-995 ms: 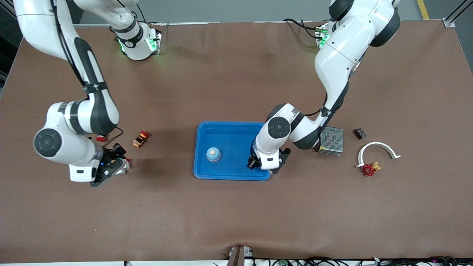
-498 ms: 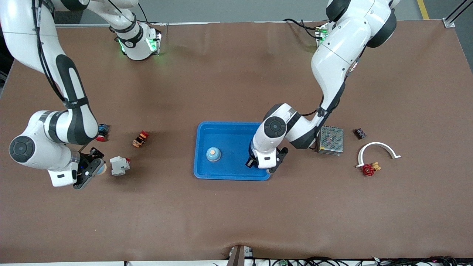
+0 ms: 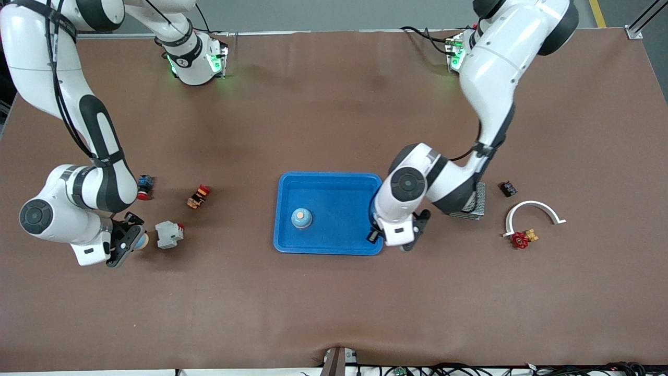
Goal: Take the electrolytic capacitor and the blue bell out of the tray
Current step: 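Set the bell by the breaker while the left gripper carries the capacitor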
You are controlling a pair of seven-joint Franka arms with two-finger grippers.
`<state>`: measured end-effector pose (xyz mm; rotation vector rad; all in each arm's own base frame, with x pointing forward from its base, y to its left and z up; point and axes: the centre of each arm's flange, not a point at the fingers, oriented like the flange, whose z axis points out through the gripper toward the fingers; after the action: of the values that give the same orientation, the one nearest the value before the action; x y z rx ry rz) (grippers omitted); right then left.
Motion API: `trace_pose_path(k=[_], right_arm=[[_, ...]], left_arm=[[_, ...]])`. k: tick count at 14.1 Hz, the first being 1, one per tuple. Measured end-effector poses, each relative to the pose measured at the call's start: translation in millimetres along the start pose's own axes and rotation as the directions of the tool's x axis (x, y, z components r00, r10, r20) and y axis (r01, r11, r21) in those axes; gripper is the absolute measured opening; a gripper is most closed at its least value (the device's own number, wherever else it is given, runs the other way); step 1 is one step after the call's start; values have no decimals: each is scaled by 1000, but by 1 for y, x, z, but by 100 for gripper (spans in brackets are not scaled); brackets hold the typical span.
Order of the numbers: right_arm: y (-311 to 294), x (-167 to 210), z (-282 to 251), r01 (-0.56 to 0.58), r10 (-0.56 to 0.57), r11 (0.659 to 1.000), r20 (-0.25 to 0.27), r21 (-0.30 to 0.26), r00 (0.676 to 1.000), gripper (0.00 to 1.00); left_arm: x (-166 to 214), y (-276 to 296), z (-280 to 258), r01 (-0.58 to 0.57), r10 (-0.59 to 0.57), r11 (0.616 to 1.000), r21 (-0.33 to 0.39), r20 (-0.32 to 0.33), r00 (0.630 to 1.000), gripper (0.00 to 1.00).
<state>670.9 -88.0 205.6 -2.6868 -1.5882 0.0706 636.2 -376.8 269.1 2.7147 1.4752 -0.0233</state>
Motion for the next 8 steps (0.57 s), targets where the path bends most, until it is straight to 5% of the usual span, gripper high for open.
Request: trace_pose_path(k=[4, 8], right_arm=[[2, -5, 16, 24, -24, 1000, -16, 1, 1000, 65], [3, -8, 27, 32, -31, 999, -32, 9, 999, 65]], left_arm=[[74, -32, -45, -87, 90, 986, 142, -16, 996, 30], [170, -88, -59, -224, 222, 947, 230, 34, 974, 30]])
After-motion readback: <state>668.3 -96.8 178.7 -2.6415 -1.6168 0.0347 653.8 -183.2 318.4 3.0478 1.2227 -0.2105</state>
